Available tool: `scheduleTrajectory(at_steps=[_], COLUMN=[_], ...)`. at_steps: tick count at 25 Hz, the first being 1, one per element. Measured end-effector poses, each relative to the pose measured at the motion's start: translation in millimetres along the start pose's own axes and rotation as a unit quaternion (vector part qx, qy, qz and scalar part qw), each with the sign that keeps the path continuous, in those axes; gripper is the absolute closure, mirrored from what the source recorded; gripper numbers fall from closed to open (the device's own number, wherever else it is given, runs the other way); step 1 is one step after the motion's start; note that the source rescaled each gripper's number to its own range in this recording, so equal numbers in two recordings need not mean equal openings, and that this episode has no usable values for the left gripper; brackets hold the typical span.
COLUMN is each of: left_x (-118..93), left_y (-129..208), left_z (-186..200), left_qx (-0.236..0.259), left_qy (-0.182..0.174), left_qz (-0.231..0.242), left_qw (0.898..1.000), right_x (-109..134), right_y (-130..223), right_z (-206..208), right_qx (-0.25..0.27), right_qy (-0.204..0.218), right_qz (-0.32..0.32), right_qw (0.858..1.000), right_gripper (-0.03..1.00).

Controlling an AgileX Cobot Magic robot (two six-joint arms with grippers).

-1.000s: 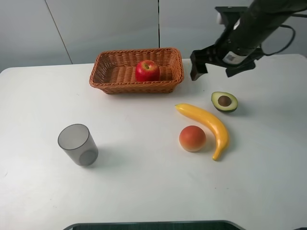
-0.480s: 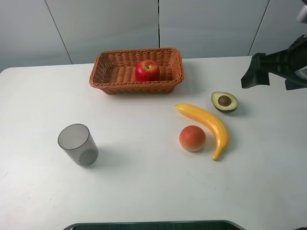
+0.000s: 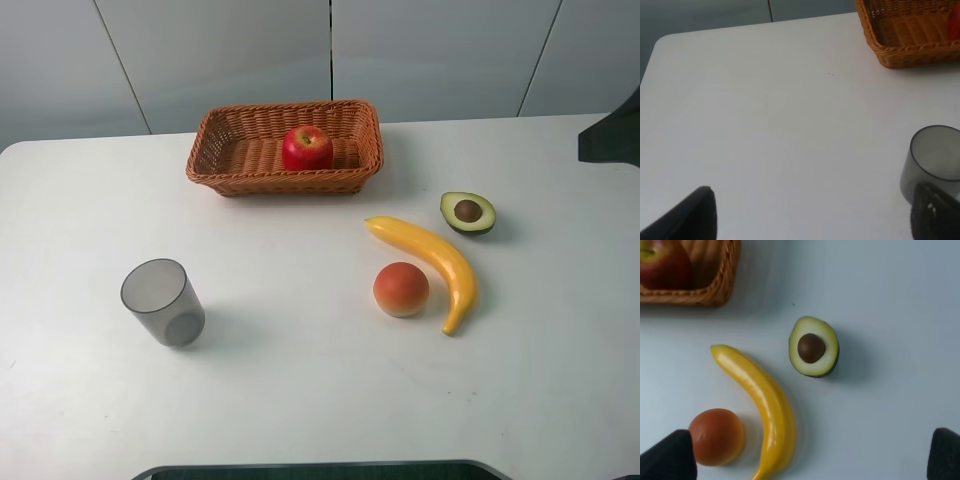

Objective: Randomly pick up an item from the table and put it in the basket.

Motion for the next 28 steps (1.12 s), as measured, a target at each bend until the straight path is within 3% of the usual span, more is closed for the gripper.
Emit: scheduleTrajectory(at_steps=[16, 23, 28], left_x=[0.0, 0.0, 0.0], left_y=[0.0, 0.0, 0.0], left_z=[0.0, 0.0, 0.0], left_qx=[0.0, 0.0, 0.0], left_qy=[0.0, 0.0, 0.0], left_qz=[0.0, 0.0, 0.0], left_qw=[1.0, 1.0, 1.0], right_x=[-5.0, -9.5, -11.3], right_y=[64.0, 96.1, 106.1], right_z=[102.8, 98.5, 87.8], right_qx=[-0.132, -0.168, -0.155], right_qy=[0.009, 0.011, 0.011], right_qz=[0.092, 0.103, 0.104], right_qw=[0.987, 0.98, 0.982], right_gripper=[-0.03, -0.03, -0.03])
Point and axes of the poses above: a point on each arm's last joint axis where the gripper is mounted, z pointing back along that axis away from the gripper, x along the wrist's bending axis when the last joint is at zero, y = z × x, the point moved 5 cm from there along -z, pointing out along that axis toward the gripper, and after that the axes turned 2 degrees about z, right-handed, at the moved point
